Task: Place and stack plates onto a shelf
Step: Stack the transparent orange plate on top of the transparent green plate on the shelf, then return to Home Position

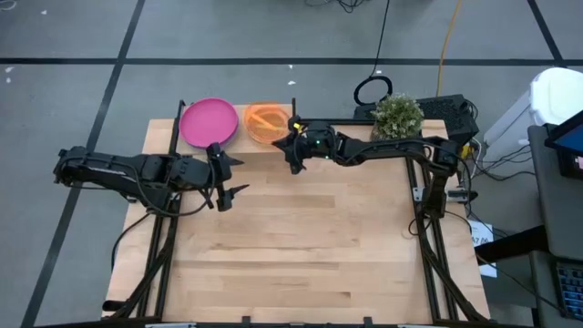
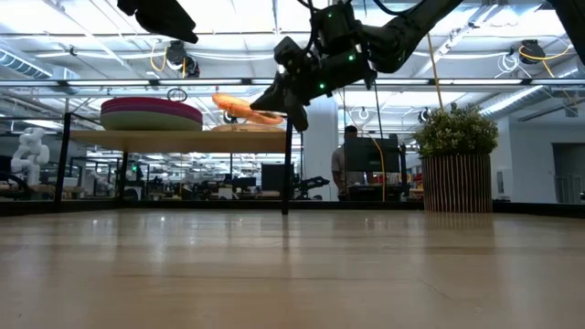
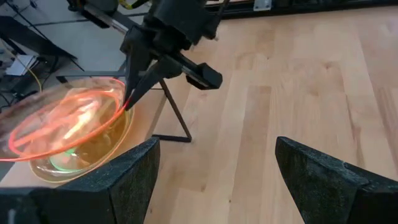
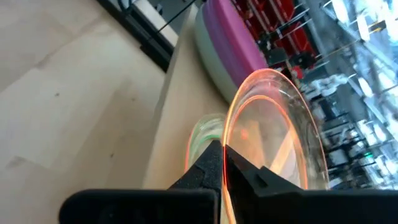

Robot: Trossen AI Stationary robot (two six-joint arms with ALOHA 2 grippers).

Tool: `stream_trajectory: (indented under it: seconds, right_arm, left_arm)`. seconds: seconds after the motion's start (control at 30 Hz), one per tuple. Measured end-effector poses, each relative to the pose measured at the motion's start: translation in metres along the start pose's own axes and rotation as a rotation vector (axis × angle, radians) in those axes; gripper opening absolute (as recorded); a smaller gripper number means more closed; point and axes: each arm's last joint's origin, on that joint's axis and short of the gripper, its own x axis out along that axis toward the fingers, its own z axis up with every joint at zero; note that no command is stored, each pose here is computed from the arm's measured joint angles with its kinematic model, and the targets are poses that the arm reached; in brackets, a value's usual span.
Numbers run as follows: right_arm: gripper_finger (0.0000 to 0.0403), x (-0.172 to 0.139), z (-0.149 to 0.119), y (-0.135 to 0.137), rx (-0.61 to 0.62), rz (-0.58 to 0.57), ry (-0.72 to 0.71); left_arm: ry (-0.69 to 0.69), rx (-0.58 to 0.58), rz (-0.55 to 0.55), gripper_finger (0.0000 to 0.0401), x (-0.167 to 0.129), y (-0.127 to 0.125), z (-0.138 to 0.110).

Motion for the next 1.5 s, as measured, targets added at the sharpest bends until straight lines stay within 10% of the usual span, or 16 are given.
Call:
stream_trajectory:
  seconds: [0.87, 1.5]
  right_arm:
    - [0.0095, -0.016, 0.011, -0.012, 0.214, 0.012, 0.020]
    - [0.0007, -0.139, 0.083, 0.008, 0.588, 0.178, -0.109]
  left_arm:
    - [-0.033, -0.036, -0.001, 0.0321, 0.001, -0.001, 0.004]
    - [-0.222, -0.096, -0.107, 0.0270, -0.013, -0.022, 0.020]
